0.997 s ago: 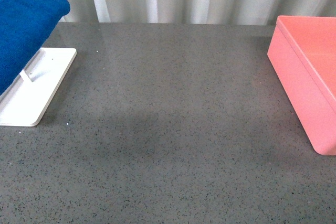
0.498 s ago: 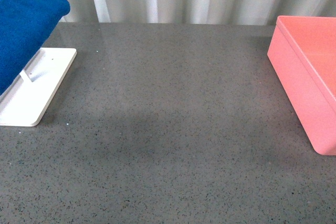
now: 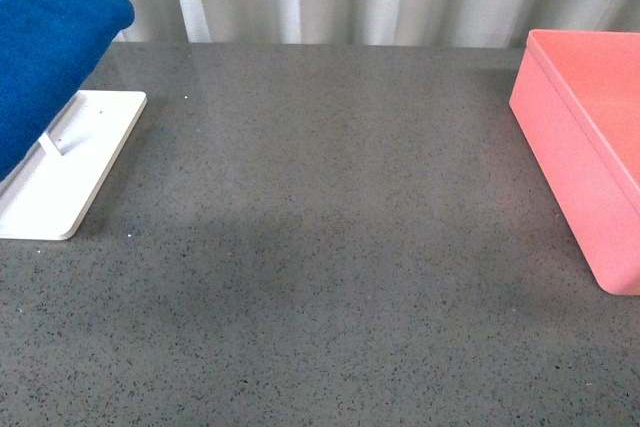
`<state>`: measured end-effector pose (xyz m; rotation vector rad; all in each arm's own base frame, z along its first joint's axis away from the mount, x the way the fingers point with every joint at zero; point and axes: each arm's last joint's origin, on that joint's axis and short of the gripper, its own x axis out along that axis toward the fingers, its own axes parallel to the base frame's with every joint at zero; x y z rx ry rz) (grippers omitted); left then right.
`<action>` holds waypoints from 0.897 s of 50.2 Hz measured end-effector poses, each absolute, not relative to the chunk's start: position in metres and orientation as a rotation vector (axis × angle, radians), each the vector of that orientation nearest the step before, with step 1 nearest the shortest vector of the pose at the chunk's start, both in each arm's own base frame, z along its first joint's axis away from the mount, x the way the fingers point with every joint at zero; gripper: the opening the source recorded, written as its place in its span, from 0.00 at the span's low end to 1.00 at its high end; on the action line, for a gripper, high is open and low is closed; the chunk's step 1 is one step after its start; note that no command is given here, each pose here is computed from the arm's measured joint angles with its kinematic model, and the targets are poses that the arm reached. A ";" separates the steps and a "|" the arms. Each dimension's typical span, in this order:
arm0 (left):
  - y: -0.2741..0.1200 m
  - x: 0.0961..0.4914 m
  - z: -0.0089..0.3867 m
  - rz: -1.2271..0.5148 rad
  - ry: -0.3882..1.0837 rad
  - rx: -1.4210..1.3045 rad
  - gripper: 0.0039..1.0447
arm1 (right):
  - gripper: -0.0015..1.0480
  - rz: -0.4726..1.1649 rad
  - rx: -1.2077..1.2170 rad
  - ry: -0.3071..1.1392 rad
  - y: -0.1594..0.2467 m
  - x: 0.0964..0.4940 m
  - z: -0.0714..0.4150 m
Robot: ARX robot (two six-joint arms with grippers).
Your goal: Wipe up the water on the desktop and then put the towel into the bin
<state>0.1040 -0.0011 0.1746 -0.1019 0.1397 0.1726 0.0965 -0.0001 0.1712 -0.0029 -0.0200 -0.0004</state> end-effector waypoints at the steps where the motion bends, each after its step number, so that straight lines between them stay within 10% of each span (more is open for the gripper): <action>1: -0.001 0.105 0.177 0.173 0.136 -0.106 0.94 | 0.93 0.000 -0.003 -0.020 0.000 0.096 0.171; 12: -0.011 0.184 0.270 0.092 -0.090 -0.028 0.94 | 0.93 0.000 -0.003 -0.020 0.000 0.096 0.171; 30: -0.076 0.392 0.303 -0.176 0.344 0.320 0.94 | 0.93 0.000 -0.003 -0.020 0.000 0.096 0.171; 45: -0.034 0.465 0.272 0.015 0.575 0.530 0.94 | 0.93 0.000 -0.003 -0.020 0.000 0.096 0.171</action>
